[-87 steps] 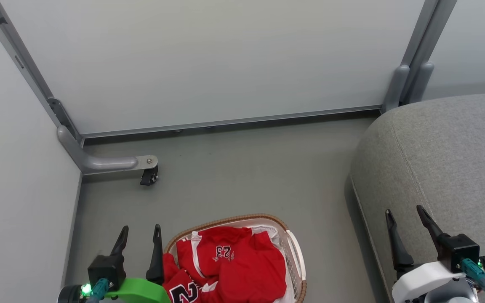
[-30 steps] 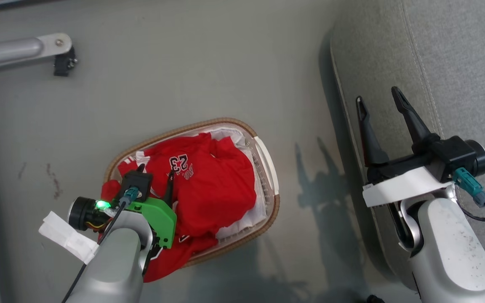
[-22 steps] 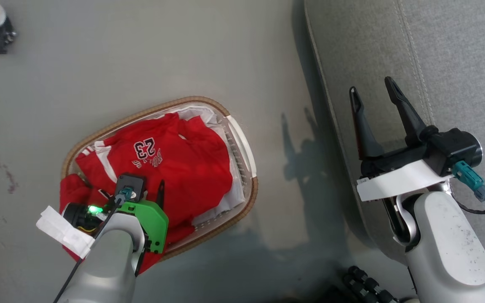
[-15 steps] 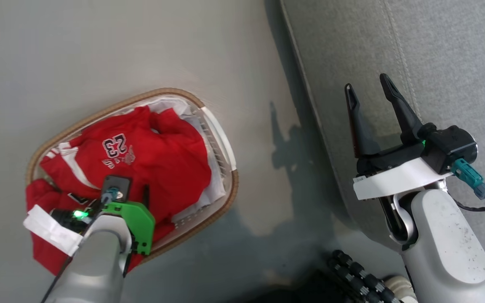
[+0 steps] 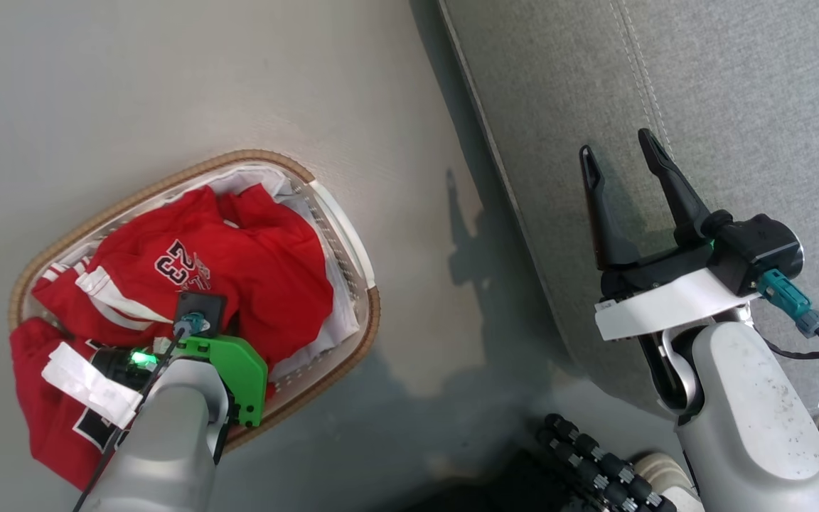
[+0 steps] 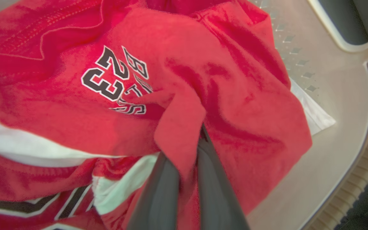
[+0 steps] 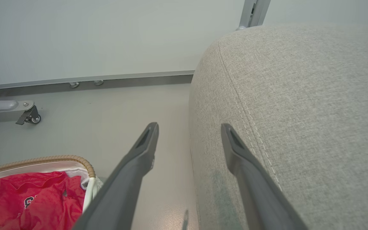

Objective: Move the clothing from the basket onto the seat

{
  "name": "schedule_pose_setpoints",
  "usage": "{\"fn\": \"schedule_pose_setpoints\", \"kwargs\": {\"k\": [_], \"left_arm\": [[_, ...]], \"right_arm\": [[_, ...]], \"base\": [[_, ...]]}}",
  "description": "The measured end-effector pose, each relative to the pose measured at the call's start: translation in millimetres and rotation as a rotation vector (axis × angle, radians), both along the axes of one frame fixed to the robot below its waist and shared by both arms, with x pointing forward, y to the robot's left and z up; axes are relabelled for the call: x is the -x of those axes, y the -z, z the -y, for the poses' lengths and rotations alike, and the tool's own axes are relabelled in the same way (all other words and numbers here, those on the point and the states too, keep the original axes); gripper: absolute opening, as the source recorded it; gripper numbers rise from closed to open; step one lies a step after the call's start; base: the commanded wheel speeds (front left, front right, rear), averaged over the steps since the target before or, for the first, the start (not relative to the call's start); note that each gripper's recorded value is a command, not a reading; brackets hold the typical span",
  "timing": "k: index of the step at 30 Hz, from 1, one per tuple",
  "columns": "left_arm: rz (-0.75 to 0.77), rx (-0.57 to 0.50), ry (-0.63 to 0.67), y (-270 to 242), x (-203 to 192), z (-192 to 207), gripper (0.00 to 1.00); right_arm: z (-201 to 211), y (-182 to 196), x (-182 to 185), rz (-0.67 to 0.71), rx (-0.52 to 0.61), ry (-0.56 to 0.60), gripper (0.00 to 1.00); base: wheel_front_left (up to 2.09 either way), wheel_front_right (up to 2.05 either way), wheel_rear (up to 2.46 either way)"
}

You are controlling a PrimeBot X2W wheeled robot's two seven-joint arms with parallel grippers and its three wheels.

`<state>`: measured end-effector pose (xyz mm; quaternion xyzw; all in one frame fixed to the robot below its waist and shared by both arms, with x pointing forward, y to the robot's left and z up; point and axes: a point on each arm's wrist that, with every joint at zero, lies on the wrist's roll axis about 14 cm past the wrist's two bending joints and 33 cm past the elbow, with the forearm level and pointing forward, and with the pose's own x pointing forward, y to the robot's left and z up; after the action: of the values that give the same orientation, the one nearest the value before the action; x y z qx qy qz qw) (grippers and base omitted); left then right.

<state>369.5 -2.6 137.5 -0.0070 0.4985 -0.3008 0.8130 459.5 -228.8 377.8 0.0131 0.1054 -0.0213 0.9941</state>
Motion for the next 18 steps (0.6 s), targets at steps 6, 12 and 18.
{"fn": "schedule_pose_setpoints", "kwargs": {"k": [6,12,18], "left_arm": [[0.087,0.032,0.014,-27,-12,3,0.0],[0.192,0.053,0.032,-64,-20,2,0.0],[0.377,0.118,0.095,-124,-35,19,0.0]], "right_arm": [[-5,-10,4,0.016,0.017,-0.017,1.0],[-10,-24,15,0.031,0.035,-0.028,1.0],[-14,-38,34,0.045,0.051,-0.036,1.0]], "base": [[0.0,0.0,0.0],[0.0,0.0,0.0],[0.0,0.0,0.0]]}}
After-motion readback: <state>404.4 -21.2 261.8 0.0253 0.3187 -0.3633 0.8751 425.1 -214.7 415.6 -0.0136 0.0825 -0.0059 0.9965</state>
